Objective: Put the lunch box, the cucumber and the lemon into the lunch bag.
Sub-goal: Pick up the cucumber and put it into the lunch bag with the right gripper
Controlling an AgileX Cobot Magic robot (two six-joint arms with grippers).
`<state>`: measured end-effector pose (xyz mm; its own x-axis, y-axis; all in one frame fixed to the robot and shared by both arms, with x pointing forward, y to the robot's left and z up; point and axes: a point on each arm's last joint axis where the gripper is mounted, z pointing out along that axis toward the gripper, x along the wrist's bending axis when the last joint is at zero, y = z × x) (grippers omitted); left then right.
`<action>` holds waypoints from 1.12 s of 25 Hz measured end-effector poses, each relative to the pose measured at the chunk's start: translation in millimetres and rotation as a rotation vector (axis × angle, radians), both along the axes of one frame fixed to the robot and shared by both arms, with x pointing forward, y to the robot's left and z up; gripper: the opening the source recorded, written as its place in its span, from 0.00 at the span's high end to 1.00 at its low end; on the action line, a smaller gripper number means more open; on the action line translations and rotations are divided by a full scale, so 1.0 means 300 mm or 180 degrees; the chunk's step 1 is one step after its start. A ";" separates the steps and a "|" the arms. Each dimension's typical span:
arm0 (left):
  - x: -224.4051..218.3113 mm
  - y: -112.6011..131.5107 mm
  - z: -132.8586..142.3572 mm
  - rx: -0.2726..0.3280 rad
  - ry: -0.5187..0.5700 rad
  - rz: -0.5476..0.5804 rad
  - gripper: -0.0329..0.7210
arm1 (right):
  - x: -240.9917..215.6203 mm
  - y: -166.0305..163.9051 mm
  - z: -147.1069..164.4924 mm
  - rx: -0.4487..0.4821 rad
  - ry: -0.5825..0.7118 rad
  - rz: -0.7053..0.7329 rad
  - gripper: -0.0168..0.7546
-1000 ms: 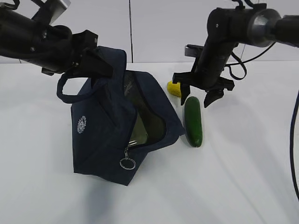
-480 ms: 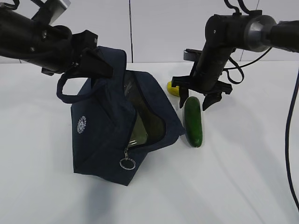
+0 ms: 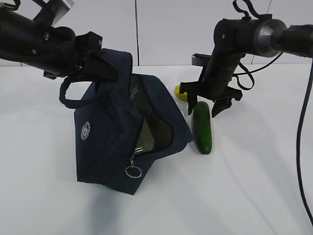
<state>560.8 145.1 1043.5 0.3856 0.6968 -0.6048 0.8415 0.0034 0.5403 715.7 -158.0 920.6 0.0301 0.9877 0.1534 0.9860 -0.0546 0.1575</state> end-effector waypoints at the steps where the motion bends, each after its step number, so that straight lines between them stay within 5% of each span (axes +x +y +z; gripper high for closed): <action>1: 0.000 0.000 0.000 0.0000 0.0000 0.0000 0.97 | 0.000 0.000 0.000 0.0000 0.0000 0.0000 0.27; 11: 0.000 0.000 0.000 0.0000 0.0000 0.0000 0.97 | 0.004 0.001 -0.024 -0.0006 0.0018 -0.0005 0.27; 18: 0.000 0.000 0.000 0.0004 -0.0001 -0.0002 0.97 | 0.004 0.001 -0.027 -0.0006 0.0024 -0.0010 0.48; 28: 0.000 0.000 0.000 0.0004 -0.0001 -0.0002 0.97 | 0.005 0.001 -0.008 -0.0020 0.0054 0.0015 0.52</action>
<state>560.8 145.1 1043.4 0.3861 0.6973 -0.6039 0.8413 0.0023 0.5406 717.0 -157.7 918.3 0.0280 0.9888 0.1468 0.9888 -0.0490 0.1412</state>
